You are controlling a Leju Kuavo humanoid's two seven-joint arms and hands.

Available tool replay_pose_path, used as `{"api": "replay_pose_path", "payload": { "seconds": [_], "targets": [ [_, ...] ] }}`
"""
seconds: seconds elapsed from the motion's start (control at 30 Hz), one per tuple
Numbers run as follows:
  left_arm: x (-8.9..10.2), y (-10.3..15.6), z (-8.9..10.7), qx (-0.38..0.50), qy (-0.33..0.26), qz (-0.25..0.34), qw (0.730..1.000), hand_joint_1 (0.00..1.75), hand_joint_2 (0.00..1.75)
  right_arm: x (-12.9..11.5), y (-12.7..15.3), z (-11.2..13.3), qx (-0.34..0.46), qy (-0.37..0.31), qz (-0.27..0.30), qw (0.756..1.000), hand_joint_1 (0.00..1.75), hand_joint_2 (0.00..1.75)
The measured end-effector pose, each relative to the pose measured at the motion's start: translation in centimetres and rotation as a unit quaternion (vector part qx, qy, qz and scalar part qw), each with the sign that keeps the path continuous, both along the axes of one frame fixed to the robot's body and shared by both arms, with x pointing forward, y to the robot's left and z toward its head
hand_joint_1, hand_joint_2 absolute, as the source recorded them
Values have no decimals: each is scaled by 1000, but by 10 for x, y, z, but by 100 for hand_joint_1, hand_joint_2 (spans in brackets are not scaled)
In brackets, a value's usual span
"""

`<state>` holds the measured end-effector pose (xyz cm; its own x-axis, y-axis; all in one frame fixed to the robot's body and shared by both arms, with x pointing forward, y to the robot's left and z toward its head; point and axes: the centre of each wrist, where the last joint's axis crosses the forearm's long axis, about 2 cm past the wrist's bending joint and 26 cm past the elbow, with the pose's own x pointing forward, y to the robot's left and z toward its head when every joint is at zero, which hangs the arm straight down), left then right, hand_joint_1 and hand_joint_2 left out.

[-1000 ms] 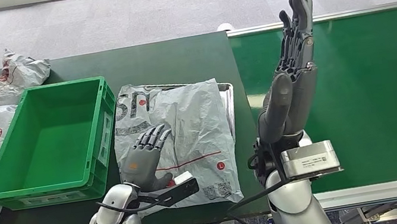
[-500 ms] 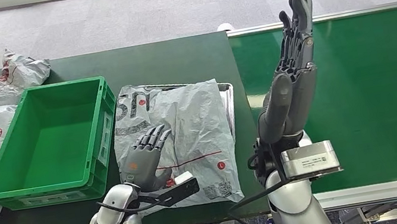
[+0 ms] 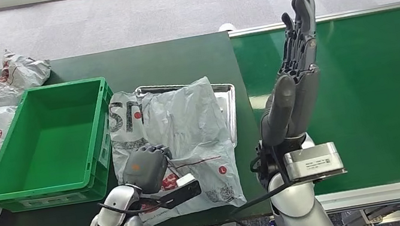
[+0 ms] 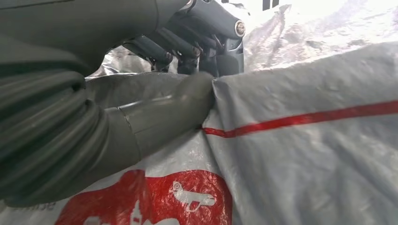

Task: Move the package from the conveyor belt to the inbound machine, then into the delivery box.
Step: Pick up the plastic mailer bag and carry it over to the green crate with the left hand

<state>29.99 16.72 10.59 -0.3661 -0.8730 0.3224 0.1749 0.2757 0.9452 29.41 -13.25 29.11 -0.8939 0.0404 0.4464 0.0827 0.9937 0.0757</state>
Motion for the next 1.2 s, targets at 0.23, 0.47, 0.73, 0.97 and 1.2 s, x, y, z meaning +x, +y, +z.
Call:
{"api": "replay_pose_path", "payload": {
  "seconds": [0.23, 0.47, 0.73, 0.97, 1.2],
  "targets": [
    [1, 0, 0, 2, 2, -1, 1000, 175, 175, -1, 0, 0, 1, -1, -1, 1000, 0, 0],
    [4, 1, 6, -4, -53, 18, 998, 175, 175, -3, -2, 0, 4, -2, -5, 1000, 0, 0],
    [10, 7, 38, -49, -185, 64, 979, 175, 175, -10, -6, 1, 10, -7, -15, 1000, 0, 0],
    [9, 19, 60, -133, -323, 124, 929, 175, 175, -11, -7, 1, 17, -9, -26, 999, 0, 0],
    [17, 42, 88, -125, -414, 179, 884, 175, 175, -10, -7, 3, 28, -15, -41, 999, 0, 0]
  ]
}}
